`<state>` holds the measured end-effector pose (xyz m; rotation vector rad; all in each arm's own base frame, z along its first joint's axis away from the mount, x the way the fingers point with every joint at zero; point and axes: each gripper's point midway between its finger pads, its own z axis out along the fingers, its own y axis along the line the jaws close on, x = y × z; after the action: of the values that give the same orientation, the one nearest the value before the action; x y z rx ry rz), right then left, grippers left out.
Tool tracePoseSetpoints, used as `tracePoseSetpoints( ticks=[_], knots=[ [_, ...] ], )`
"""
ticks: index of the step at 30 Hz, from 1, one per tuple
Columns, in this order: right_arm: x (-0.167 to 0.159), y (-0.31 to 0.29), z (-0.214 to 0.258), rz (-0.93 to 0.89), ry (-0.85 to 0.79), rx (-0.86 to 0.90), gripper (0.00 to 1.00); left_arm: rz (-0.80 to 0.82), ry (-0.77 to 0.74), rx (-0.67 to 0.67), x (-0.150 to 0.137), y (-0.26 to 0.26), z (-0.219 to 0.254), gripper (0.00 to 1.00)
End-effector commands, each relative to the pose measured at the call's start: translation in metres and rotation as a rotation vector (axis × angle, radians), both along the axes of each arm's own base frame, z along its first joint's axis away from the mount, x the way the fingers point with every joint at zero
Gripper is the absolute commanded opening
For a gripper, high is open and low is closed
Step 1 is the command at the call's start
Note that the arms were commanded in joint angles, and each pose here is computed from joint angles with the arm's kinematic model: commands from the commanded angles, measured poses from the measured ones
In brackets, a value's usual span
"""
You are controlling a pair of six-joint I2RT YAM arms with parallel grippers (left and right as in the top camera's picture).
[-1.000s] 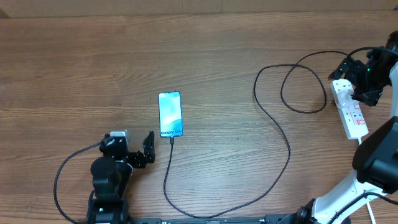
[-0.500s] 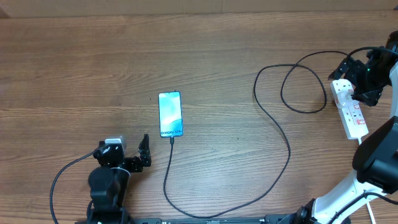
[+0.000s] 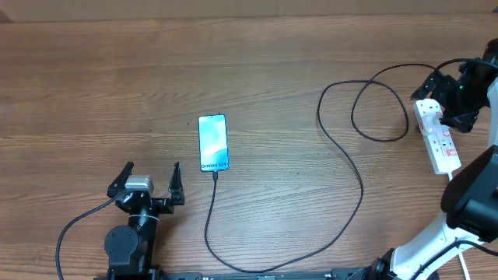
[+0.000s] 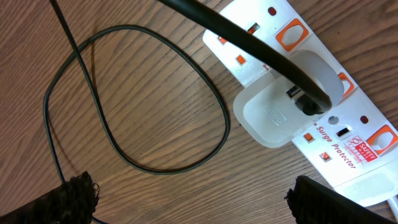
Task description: Plug charger to phone and switch on socket
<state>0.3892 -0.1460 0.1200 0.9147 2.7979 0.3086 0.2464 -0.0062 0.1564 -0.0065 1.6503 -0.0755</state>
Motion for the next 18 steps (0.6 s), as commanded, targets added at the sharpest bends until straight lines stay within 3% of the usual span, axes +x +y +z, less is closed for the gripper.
tracePoseSetpoints(
  ticks=[1, 18],
  knots=[
    [0.0057, -0.0008, 0.0145, 0.011, -0.045, -0.019, 1.00, 0.010, -0.005, 0.025, -0.0003, 0.0019, 0.0001, 1.00],
    [0.0057, -0.0008, 0.0145, 0.011, -0.045, -0.019, 1.00, 0.010, -0.005, 0.025, -0.0003, 0.0019, 0.0001, 1.00]
  ],
)
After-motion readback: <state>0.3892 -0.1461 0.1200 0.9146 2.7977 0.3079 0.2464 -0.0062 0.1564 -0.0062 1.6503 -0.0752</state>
